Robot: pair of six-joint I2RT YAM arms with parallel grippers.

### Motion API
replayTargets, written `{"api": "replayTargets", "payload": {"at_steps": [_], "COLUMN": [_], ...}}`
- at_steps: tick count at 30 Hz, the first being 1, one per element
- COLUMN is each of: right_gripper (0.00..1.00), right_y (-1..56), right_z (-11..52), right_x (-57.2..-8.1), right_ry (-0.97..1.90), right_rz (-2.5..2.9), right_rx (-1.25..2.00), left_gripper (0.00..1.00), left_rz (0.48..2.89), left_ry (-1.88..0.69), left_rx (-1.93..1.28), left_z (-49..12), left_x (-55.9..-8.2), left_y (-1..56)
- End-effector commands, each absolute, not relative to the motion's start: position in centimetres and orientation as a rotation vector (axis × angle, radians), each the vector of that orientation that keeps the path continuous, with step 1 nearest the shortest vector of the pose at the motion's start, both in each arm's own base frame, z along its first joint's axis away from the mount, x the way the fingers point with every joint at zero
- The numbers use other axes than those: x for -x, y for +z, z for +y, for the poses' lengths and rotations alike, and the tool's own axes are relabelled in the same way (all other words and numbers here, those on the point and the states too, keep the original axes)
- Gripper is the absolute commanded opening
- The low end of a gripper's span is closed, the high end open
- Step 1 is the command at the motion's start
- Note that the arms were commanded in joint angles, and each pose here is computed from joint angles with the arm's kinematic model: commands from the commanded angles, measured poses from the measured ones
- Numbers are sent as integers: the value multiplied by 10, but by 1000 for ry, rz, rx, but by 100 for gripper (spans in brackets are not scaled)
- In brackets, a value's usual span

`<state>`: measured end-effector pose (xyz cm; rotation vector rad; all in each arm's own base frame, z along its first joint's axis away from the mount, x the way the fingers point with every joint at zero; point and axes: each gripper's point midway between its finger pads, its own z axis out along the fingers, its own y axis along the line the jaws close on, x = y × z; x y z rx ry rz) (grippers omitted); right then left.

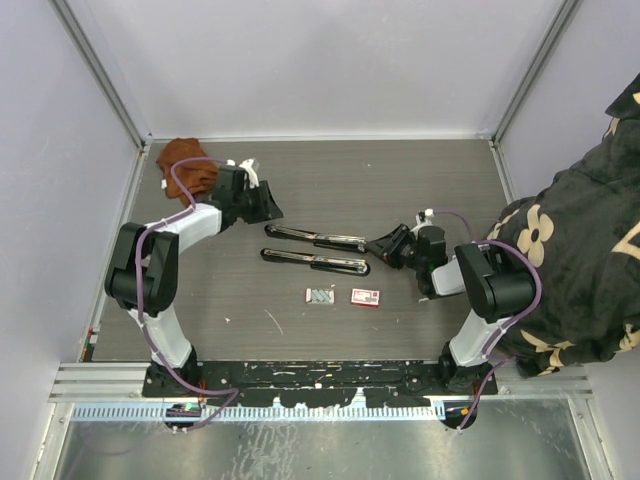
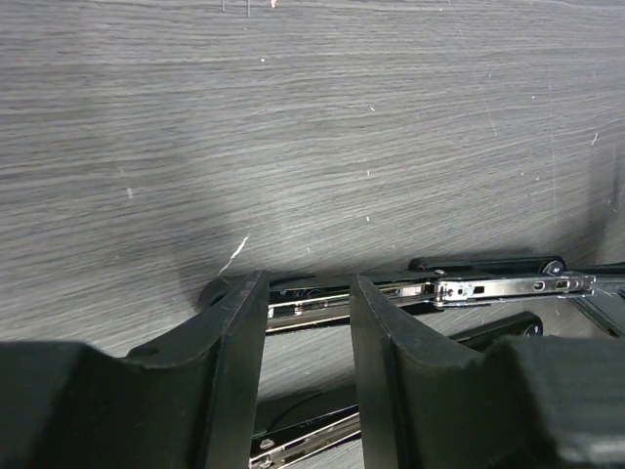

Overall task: Load the staples into the stapler
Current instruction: Place the stapler at the center of the board.

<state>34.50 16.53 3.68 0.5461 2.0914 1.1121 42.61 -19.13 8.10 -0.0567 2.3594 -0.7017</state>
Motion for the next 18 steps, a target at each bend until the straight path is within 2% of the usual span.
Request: {"api": "replayTargets", "payload": {"at_steps": [1, 12, 15, 18], "right_gripper": [34, 33, 34, 36], "right_y": [57, 63, 68, 75], "right_z": [162, 152, 148, 143], "right_x": [-353, -350, -348, -345], "right_ry": [1100, 1062, 1024, 970], "right_rz": [2019, 2004, 2007, 2014], "right_rx": [-493, -501, -484, -437], "left_gripper": [39, 36, 38, 45], "left_rz": [2275, 2338, 2327, 2298], "left_ry": [-763, -746, -735, -730], "left_rx": [16, 76, 69, 57], "left_z": [-206, -198, -196, -195], "left_x": [-439, -419, -418, -417], "left_y": [99, 70, 76, 91]}}
